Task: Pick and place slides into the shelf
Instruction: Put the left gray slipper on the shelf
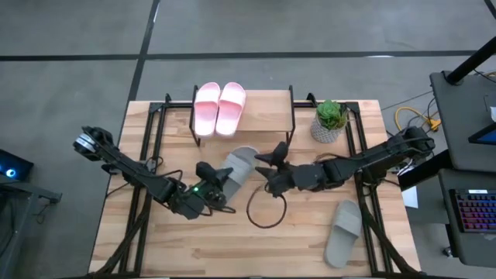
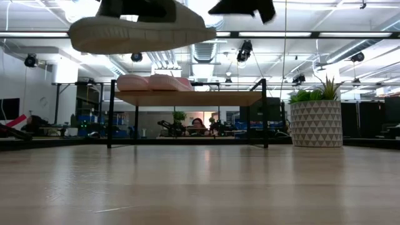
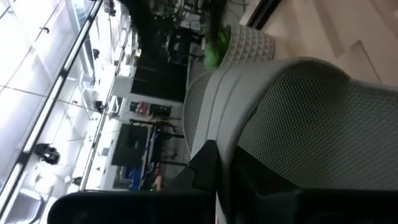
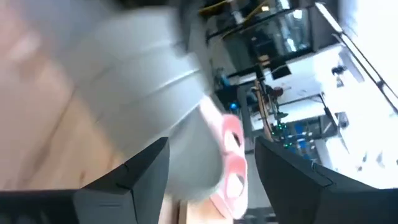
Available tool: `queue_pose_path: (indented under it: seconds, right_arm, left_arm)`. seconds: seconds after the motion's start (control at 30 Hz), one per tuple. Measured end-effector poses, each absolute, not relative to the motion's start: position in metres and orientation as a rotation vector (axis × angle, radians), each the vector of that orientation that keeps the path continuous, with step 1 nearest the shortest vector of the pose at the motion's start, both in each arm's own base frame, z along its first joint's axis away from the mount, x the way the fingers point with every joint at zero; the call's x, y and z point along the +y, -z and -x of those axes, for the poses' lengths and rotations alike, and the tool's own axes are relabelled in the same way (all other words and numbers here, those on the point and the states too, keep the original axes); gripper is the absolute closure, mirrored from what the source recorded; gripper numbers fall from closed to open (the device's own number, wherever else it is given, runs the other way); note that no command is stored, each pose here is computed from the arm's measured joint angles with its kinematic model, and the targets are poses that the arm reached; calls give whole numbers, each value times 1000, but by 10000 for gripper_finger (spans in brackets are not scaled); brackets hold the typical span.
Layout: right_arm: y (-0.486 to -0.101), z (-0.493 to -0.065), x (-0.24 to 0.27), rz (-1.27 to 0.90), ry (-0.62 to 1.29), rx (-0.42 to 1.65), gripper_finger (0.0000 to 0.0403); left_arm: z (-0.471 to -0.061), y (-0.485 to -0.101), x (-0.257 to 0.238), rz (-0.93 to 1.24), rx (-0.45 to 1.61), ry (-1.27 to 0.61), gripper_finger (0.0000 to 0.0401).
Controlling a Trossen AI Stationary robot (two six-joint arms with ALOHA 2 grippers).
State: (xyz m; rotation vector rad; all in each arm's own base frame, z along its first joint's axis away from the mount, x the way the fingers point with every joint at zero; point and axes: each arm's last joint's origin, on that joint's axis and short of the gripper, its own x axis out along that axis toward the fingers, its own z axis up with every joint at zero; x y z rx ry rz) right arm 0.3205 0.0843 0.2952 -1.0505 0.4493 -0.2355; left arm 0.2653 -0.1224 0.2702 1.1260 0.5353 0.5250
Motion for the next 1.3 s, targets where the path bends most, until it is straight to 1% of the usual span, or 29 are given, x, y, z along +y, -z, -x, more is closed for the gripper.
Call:
queue_pose_path:
  seconds: [0.1, 0.2, 0.27, 0.43, 0.63, 0.73, 0.87, 0.97, 1.03, 1.17, 1.3]
  right_arm:
    - [-288, -317, 88, 1151, 173, 526, 177]
    - [-285, -314, 92, 1190, 140, 545, 177]
    - [-286, -313, 94, 1196, 134, 540, 177]
    - [-287, -314, 94, 1217, 134, 531, 177]
    - [-289, -315, 94, 1205, 141, 506, 177]
    - [-291, -316, 96, 1170, 121, 468, 187]
    - [-291, -316, 98, 1158, 57, 441, 221]
    - [-289, -317, 98, 1151, 46, 442, 259]
    - [-288, -317, 98, 1125, 41, 444, 290]
    - [-287, -316, 98, 1120, 36, 450, 368]
    - [-291, -315, 97, 1116, 46, 434, 371]
  left_arm:
    - [-261, -276, -120, -1108, 520, -530, 401]
    - [-256, -283, -116, -1086, 498, -526, 401]
    - [-252, -287, -114, -1062, 469, -492, 401]
    - [-248, -298, -115, -962, 342, -297, 401]
    - [-248, -302, -115, -958, 318, -287, 401]
    - [-248, -301, -115, -958, 319, -285, 401]
    - [-248, -301, -114, -959, 319, -277, 401]
    - [-248, -302, -115, -956, 315, -272, 401]
    - [-248, -301, -114, -956, 316, -269, 401]
    - [-248, -301, -114, -951, 316, -272, 401]
    - [-247, -304, -114, -922, 304, -279, 393]
